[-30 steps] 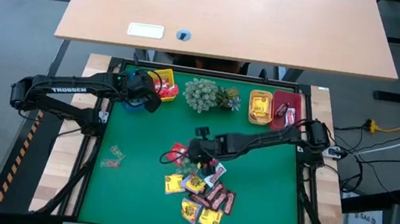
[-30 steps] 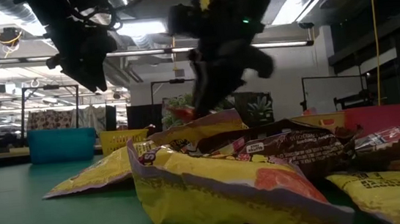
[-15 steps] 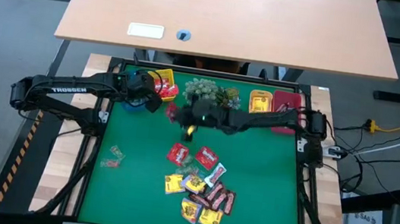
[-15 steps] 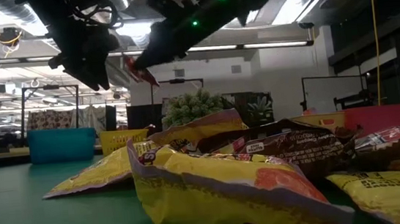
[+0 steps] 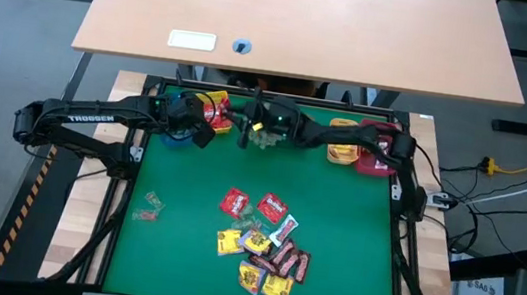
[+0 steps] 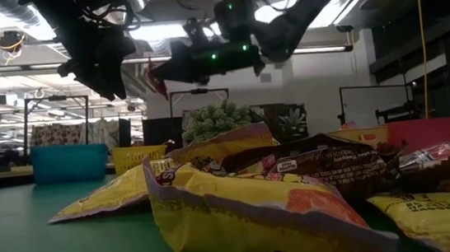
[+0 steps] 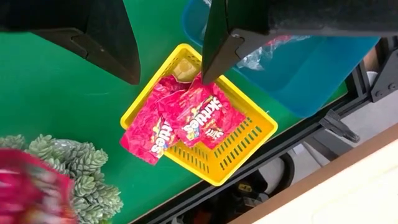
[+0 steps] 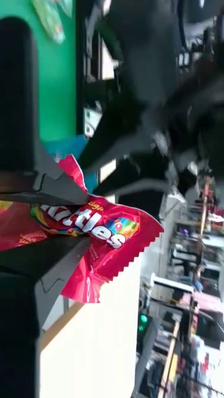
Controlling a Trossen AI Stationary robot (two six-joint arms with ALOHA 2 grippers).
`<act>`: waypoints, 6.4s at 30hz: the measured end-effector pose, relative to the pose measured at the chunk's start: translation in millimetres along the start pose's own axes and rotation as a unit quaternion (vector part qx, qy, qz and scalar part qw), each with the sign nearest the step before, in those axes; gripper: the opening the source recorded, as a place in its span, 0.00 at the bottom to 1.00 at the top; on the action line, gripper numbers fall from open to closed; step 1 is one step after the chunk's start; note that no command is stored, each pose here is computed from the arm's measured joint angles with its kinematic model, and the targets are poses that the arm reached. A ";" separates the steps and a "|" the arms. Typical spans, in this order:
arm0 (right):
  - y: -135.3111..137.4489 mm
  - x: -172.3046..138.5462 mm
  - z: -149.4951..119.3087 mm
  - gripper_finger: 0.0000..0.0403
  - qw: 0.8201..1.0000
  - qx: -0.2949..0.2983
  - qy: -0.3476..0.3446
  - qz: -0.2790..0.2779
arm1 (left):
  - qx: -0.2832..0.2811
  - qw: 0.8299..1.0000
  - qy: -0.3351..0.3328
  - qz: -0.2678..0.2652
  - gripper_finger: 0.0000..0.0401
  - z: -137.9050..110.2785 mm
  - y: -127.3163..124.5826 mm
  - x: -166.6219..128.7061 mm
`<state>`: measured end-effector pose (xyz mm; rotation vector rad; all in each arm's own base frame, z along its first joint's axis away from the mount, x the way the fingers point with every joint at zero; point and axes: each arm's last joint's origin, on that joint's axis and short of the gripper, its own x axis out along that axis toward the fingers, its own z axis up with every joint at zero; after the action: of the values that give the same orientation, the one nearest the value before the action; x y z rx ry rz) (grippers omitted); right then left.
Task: Sort candy
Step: Put the red candy into the yellow bin
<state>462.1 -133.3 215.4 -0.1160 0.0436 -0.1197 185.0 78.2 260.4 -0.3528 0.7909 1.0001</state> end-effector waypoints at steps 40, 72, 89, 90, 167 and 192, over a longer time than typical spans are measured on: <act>-25.9 38.2 1.1 0.53 0.990 0.122 0.017 -0.063 | -0.002 1.000 -0.002 -0.001 0.39 0.5 -0.4 0.0; -6.9 -155.6 176.0 0.61 0.934 0.208 0.285 -0.054 | 0.101 0.956 0.070 -0.267 0.39 -31.6 -94.1 0.3; 13.0 -199.1 110.4 0.61 0.901 0.254 0.351 -0.017 | 0.434 0.850 0.054 -0.292 0.39 -125.1 -173.3 8.4; 13.5 -199.2 107.7 0.61 0.899 0.255 0.355 -0.016 | 0.451 0.845 0.047 -0.283 0.39 -128.9 -174.9 8.9; 92.6 -182.0 -14.8 0.61 0.862 0.368 0.329 0.117 | 0.645 0.736 -0.012 -0.206 0.24 -143.8 -185.9 43.8; 92.5 -182.0 -14.4 0.61 0.862 0.368 0.328 0.117 | 0.408 0.892 -0.032 -0.194 0.00 -132.3 -191.3 39.6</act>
<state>291.7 -21.6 196.8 0.7073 0.6894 0.0789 303.4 -75.3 126.1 0.2501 0.9601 0.2429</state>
